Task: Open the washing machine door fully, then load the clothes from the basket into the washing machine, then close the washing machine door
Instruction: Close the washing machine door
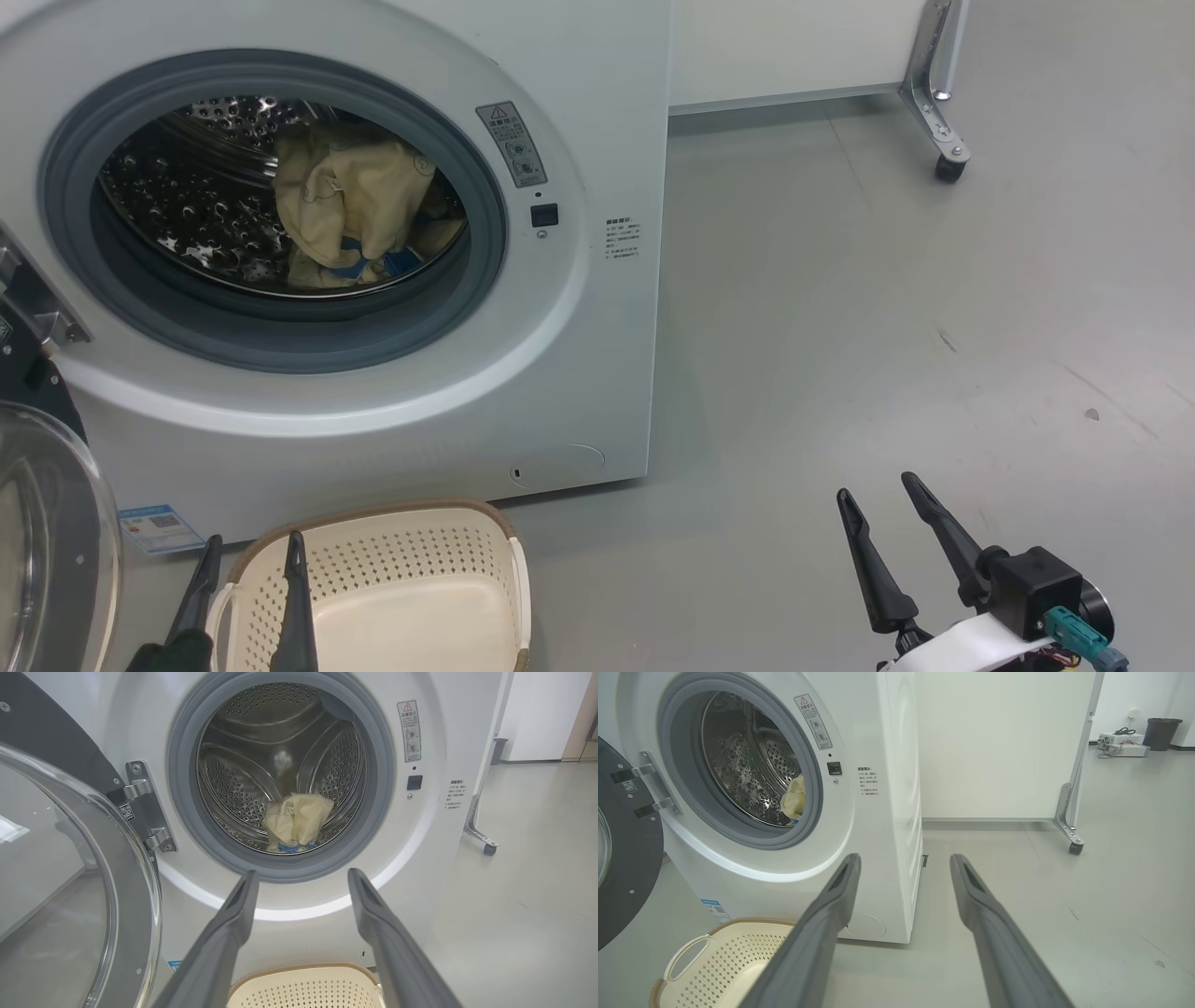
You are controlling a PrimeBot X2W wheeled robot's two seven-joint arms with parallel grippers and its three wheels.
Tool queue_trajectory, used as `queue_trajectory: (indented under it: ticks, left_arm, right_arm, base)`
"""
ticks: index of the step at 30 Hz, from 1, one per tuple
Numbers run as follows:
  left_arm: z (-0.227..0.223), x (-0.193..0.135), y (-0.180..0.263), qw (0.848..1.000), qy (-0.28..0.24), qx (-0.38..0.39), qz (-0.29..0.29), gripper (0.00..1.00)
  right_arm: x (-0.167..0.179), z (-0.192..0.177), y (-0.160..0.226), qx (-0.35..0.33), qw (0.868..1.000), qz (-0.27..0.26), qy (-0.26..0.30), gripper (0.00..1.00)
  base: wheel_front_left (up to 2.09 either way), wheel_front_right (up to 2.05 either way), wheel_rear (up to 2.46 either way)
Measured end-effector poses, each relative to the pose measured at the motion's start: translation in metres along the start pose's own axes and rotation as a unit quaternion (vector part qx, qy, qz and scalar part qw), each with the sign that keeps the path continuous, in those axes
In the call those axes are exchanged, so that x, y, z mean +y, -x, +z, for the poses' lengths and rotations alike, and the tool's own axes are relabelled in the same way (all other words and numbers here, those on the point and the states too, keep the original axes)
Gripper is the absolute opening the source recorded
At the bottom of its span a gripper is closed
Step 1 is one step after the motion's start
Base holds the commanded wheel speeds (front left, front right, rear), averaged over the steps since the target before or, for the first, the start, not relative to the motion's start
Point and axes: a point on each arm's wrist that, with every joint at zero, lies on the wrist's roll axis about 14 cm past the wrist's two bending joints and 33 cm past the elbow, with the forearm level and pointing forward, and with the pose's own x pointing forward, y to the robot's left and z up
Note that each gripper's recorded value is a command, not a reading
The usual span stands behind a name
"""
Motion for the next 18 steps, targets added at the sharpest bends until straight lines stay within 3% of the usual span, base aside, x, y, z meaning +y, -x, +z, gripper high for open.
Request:
queue_trajectory:
  ticks: [18]
  left_arm:
    - [-0.0001,0.0015,0.0053,1.0,-0.006,0.003,0.002,1.0]
  right_arm:
    - [0.005,0.0002,-0.0019,0.0,1.0,0.008,-0.001,1.0]
  base:
    - [-0.94,0.94,0.0]
